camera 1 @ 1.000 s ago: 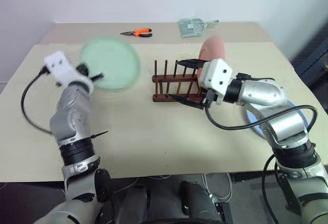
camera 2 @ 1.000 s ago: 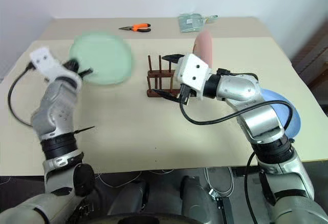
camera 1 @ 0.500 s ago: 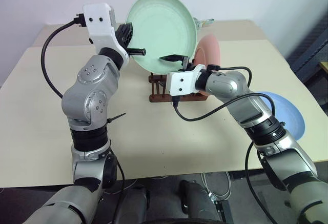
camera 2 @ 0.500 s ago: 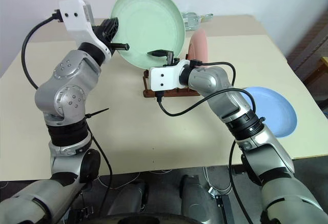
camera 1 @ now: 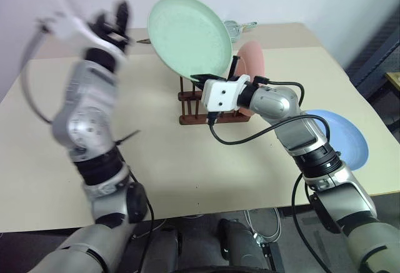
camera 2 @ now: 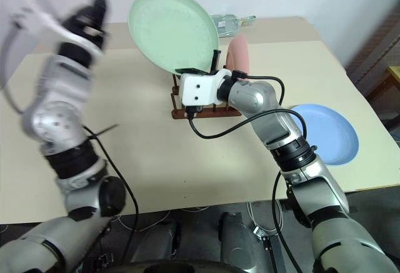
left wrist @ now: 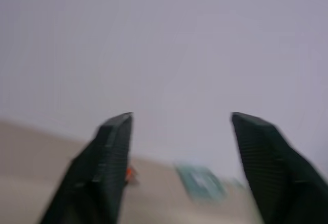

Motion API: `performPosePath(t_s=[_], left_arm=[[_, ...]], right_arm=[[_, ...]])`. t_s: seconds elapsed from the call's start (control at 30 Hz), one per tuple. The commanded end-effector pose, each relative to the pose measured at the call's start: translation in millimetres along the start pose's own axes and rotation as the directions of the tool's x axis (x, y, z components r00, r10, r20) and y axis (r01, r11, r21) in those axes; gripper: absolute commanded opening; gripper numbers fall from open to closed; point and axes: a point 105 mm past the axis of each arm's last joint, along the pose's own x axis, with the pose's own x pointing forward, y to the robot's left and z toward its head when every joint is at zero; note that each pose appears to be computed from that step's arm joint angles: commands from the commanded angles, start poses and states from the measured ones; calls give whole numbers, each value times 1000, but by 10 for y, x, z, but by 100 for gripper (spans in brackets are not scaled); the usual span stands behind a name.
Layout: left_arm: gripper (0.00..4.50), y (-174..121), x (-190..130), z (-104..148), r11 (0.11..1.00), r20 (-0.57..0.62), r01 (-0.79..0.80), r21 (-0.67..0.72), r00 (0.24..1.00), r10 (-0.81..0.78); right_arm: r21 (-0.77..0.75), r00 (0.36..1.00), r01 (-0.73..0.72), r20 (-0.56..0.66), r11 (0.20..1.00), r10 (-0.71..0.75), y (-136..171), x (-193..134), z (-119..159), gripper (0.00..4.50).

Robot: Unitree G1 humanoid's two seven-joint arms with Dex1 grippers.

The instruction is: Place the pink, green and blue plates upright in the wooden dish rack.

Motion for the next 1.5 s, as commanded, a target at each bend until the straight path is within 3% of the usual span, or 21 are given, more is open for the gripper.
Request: performPosePath(t_s=[0.03,0.1,0.13,0.27,0.37,0.6,0.87,1.0,1.1,1.13,1.2,1.3,1.37,1.43,1.5], left_arm=[[350,10,-120,-169,976,-55,140,164,990,-132],[350,-5,-368,-555,929,-245,317,192,932,-268],[350,-41,-504,-715,897,-326,401,189,887,-328],[350,-330,-1180,-1255,721,-591,693,26,592,-548],[350,-533,-1616,-1487,590,-666,801,-107,383,-640],[350,-833,-1711,-1565,561,-606,799,-218,339,-719],[350,-866,-1693,-1574,551,-600,805,-219,335,-727],[357,-868,-1684,-1566,555,-596,803,-215,342,-726],[357,-873,-1690,-1566,555,-596,803,-216,341,-727],[357,-877,-1693,-1566,555,-596,803,-217,341,-727],[357,-883,-1700,-1566,553,-595,803,-222,338,-729],[357,-895,-1716,-1570,550,-593,803,-229,332,-733],[357,-898,-1727,-1577,546,-595,805,-232,327,-735],[357,-905,-1737,-1588,536,-597,812,-233,315,-737],[357,-916,-1751,-1626,515,-605,825,-234,291,-741]], right_arm=[[308,974,82,177,948,-141,-286,-136,375,0],[694,922,51,244,719,-302,-468,-268,481,0],[782,908,-10,269,623,-322,-479,-318,528,0],[889,926,-71,227,451,-301,-419,-371,503,0],[946,930,-26,141,323,-340,-441,-356,406,0],[965,949,77,6,251,-314,-360,-350,192,0],[973,950,172,-123,154,-286,-346,-307,-104,0],[971,954,169,-118,171,-275,-360,-276,-95,153],[924,951,198,-100,326,-292,-455,-282,-14,305],[874,951,220,-95,433,-293,-491,-293,21,345],[724,964,216,-53,656,-260,-504,-309,133,345],[522,968,205,13,828,-249,-681,-494,292,345],[422,969,214,21,881,-245,-801,-658,330,345],[439,985,152,5,886,-171,-815,-923,272,345],[514,977,180,-196,839,-90,-795,-1485,-109,400]])
